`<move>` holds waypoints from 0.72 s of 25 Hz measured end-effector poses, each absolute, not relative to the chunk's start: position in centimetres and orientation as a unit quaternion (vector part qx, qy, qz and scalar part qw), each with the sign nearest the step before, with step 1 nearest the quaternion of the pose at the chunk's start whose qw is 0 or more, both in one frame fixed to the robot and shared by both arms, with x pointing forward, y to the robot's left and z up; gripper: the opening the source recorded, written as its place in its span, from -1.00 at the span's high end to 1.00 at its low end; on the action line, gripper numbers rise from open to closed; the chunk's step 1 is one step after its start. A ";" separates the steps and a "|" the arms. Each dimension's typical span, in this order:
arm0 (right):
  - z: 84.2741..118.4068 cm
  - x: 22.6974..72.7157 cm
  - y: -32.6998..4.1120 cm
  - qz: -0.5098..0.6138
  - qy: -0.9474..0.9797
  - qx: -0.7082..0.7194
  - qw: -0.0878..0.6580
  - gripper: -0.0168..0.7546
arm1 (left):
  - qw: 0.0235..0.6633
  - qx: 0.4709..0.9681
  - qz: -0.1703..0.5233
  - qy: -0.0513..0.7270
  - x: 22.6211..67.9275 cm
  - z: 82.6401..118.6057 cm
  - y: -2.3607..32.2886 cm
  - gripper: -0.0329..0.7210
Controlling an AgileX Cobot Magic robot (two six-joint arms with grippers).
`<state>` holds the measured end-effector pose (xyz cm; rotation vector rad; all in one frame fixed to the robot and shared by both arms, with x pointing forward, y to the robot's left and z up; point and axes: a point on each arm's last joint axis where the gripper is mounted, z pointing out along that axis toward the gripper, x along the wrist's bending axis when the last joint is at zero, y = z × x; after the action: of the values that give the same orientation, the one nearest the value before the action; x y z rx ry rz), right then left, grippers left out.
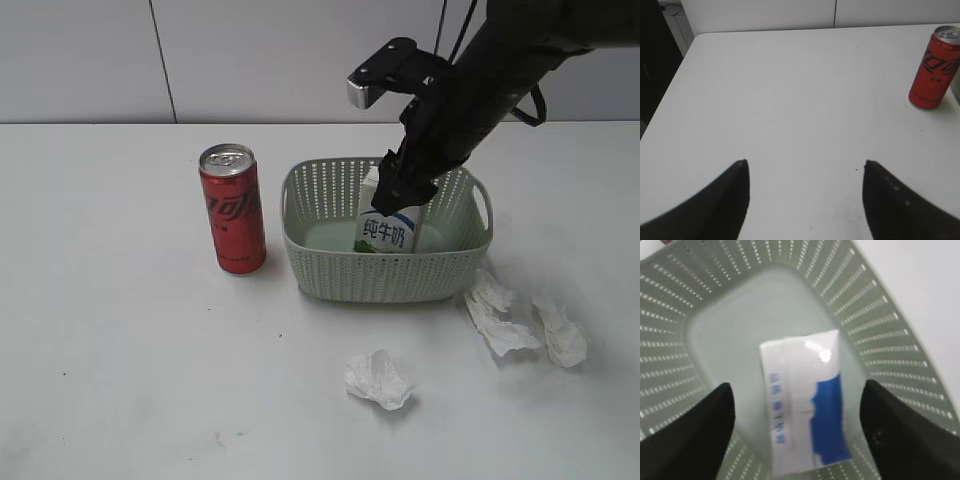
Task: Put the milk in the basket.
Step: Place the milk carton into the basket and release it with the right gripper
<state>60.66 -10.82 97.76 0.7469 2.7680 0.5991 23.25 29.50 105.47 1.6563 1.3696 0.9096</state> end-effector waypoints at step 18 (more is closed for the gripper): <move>108.7 61.0 -24.0 0.119 0.823 0.545 0.107 -0.58 | 0.393 0.653 0.358 0.540 23.3 105.5 29.5 -0.48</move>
<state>60.97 -24.00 108.69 1.6045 2.4244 0.3493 23.25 29.50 105.47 1.6563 1.3696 0.9096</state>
